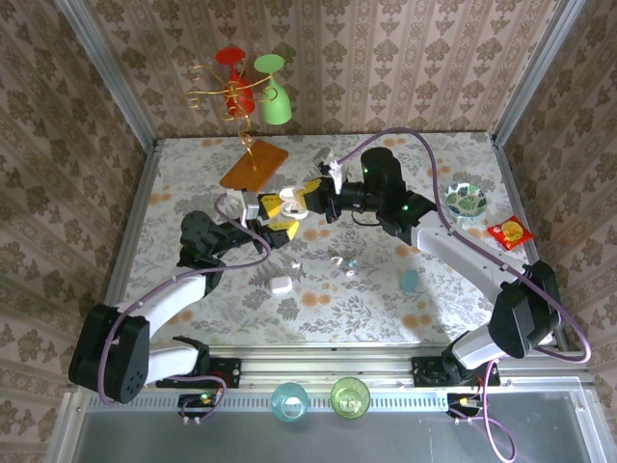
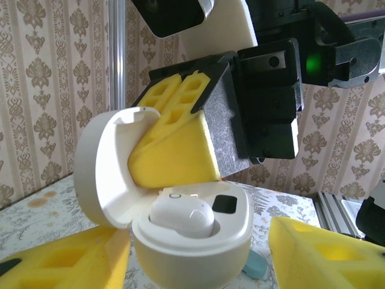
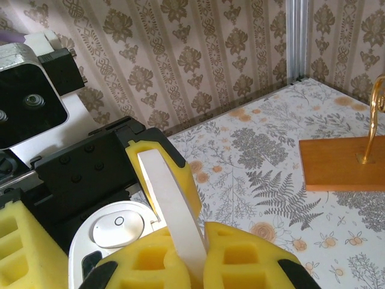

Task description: Insert wireless bluetooth earbuds into charging case

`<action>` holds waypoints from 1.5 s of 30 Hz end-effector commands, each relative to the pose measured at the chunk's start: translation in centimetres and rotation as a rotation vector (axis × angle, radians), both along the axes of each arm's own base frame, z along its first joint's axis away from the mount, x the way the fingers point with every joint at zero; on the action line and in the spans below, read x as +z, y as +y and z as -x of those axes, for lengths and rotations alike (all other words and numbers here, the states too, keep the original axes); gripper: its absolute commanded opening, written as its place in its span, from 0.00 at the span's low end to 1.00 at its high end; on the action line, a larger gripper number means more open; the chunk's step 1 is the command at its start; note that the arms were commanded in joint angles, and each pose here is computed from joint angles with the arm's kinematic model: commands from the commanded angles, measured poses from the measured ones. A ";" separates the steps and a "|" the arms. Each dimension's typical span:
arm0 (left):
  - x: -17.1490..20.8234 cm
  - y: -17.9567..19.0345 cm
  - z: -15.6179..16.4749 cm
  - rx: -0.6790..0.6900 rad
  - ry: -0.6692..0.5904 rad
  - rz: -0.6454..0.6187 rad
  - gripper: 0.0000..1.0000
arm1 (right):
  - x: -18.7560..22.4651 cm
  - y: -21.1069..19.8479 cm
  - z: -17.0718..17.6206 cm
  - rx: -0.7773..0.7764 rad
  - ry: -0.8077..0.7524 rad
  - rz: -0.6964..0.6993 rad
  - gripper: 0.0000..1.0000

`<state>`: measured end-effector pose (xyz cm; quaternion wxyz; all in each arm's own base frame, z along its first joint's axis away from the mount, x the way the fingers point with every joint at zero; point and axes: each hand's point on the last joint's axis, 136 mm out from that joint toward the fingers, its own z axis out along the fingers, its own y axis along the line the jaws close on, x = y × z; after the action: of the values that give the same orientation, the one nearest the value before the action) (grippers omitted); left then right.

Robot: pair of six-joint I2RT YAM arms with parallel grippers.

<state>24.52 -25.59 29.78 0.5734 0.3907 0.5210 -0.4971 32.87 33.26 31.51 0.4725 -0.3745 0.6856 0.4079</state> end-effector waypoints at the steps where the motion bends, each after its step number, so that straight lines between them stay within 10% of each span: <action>1: 2.0 -0.3 0.4 -0.027 -0.055 0.031 0.57 | 1.4 0.2 0.4 0.017 -0.053 -0.023 0.00; 17: 1.7 -0.4 0.1 -0.029 -0.058 0.025 0.29 | 1.6 0.0 0.5 0.012 -0.055 -0.022 0.02; 31: 1.0 0.7 -1.1 0.043 -0.053 0.031 0.28 | 3.3 -1.7 2.4 -0.012 -0.061 -0.052 0.61; 45: 1.7 3.6 -2.5 0.143 -0.063 0.064 0.28 | -5.1 -5.4 2.1 -0.261 0.154 0.018 0.70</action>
<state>27.52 -22.68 30.00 0.6134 0.3531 0.5323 -0.4644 29.40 28.53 29.68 0.4862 -0.3020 0.7219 0.3889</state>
